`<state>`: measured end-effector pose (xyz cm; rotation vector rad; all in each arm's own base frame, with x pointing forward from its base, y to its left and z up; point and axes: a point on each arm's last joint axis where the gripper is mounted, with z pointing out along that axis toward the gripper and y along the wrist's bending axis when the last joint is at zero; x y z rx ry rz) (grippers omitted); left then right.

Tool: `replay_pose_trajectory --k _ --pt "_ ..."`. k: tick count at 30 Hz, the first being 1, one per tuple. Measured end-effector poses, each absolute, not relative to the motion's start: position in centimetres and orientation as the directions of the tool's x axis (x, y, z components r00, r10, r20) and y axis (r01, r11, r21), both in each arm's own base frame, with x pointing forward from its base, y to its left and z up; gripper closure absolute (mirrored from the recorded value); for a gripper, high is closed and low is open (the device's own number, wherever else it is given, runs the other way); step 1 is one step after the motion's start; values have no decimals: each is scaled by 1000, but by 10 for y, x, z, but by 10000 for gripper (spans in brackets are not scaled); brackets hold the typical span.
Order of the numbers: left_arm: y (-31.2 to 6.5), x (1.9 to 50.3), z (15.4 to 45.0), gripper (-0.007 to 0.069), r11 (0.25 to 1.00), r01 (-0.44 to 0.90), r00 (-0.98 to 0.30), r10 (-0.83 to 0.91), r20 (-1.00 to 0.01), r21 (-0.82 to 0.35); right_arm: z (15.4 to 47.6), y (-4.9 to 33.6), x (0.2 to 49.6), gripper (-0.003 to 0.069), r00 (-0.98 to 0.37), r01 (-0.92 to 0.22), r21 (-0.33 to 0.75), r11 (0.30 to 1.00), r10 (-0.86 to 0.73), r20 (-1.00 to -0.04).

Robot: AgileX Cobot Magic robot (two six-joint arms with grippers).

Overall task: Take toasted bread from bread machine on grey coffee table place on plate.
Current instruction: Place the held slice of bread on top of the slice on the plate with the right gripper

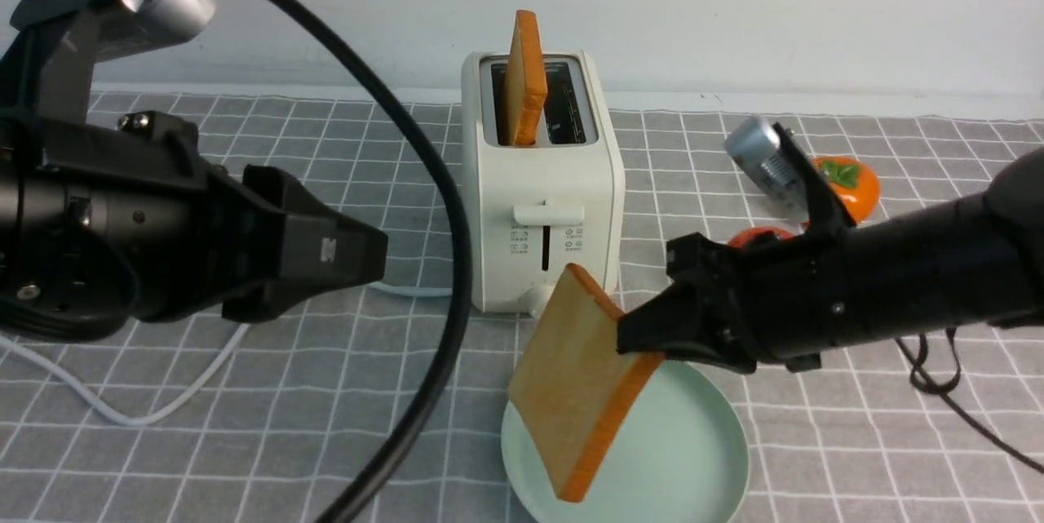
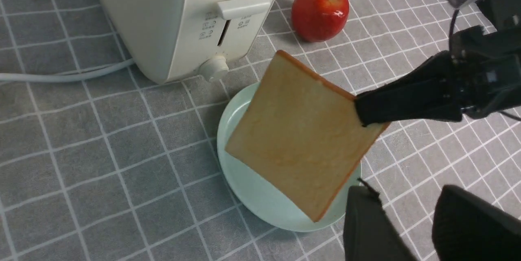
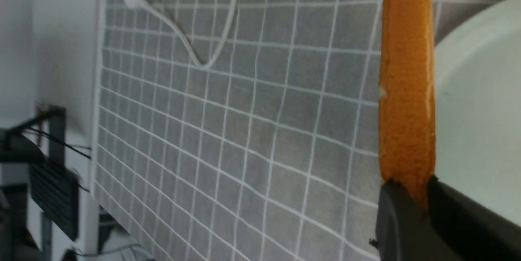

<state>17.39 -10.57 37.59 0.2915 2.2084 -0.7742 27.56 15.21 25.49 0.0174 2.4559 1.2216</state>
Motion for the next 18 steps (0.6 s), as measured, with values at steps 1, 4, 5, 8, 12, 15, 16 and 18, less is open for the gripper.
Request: replay_pose_trajectory --k 1,4,5,8,12,15,16,18 --pt "-106 174 376 387 789 429 -684 -33 -728 -440 247 153 278 573 -920 -134 787 602 219 -324" --pt "-106 173 376 387 788 430 -687 -31 -726 -441 239 154 280 527 -921 -116 798 592 236 -309" --pt "-106 173 375 387 788 430 -688 -31 -725 -441 237 154 281 510 -922 -111 799 590 238 -304" --pt "-106 173 375 387 788 429 -689 -31 -724 -442 234 154 281 379 -922 -125 787 604 222 -317" --pt "-106 174 376 387 789 435 -678 -31 -735 -435 230 147 283 230 -912 -157 731 665 187 -366" --pt "-105 177 379 387 791 436 -648 -54 -760 -428 228 126 290 115 -899 -159 686 710 184 -398" --pt "-105 178 380 387 792 437 -640 -59 -766 -426 230 119 291 95 -894 -157 679 717 189 -406" --pt "-105 179 381 387 797 438 -620 -68 -782 -416 240 101 293 74 -873 -169 654 737 195 -446"
